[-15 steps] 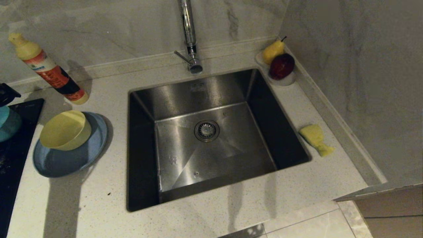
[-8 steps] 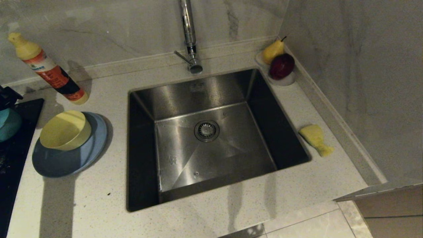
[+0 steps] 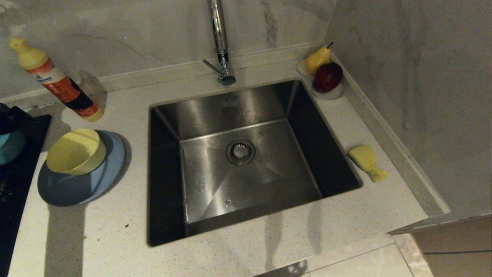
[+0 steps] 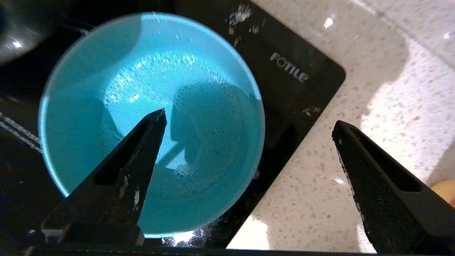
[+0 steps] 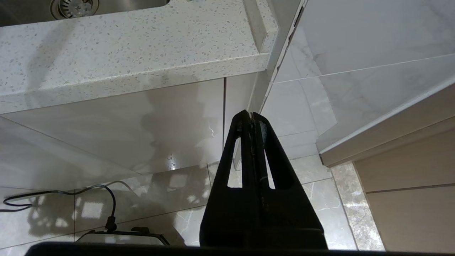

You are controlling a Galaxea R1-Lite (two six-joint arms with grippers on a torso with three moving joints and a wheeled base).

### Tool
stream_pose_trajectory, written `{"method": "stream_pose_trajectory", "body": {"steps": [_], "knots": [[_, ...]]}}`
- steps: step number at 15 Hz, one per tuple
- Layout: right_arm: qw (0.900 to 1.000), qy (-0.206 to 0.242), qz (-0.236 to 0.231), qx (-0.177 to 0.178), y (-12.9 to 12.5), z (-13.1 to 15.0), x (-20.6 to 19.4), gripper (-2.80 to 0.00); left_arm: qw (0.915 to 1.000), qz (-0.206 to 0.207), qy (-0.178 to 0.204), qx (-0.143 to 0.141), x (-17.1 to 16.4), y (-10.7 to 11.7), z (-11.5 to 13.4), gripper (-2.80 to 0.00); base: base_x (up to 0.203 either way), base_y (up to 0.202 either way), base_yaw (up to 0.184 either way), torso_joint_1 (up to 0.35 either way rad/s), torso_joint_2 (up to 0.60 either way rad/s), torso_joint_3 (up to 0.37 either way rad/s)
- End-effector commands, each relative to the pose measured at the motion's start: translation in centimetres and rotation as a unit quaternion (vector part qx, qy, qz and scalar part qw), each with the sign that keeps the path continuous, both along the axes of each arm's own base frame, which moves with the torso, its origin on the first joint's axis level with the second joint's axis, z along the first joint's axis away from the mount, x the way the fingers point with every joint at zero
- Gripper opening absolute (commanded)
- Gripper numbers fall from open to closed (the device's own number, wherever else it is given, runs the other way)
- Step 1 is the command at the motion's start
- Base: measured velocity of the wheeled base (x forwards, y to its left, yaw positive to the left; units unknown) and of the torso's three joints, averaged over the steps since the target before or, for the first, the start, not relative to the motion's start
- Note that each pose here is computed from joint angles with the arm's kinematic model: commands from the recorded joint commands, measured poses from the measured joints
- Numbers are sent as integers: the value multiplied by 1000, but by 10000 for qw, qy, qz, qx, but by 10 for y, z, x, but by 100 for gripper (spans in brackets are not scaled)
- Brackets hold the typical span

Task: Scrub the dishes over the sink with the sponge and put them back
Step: Place the bowl on the bowl

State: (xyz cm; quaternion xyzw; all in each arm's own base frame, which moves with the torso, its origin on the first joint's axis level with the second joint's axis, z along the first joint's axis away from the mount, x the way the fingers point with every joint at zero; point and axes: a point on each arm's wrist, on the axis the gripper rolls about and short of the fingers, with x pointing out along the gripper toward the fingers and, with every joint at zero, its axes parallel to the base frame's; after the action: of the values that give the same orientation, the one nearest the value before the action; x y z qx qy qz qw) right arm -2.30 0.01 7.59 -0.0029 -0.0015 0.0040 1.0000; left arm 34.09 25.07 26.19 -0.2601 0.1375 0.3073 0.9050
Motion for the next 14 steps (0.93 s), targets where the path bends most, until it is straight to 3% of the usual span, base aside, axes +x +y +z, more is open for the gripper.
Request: {"method": "stream_pose_trajectory", "body": {"steps": [1,11,12,14], "knots": [[10000,5,6,-2,0,0,0,-280,9999,5,86,-89,4,3,-10,0,0,0,0,0,0,0],[10000,7,6,-2,0,0,0,-280,9992,10,289,-272,7,5,-25,0,0,0,0,0,0,0],[10000,0,6,-2,0,0,0,-280,9992,14,300,-267,7,5,-25,-280,0,0,0,0,0,0],[10000,5,6,-2,0,0,0,-280,9994,17,250,-252,7,6,-23,-280,0,0,0,0,0,0]]}}
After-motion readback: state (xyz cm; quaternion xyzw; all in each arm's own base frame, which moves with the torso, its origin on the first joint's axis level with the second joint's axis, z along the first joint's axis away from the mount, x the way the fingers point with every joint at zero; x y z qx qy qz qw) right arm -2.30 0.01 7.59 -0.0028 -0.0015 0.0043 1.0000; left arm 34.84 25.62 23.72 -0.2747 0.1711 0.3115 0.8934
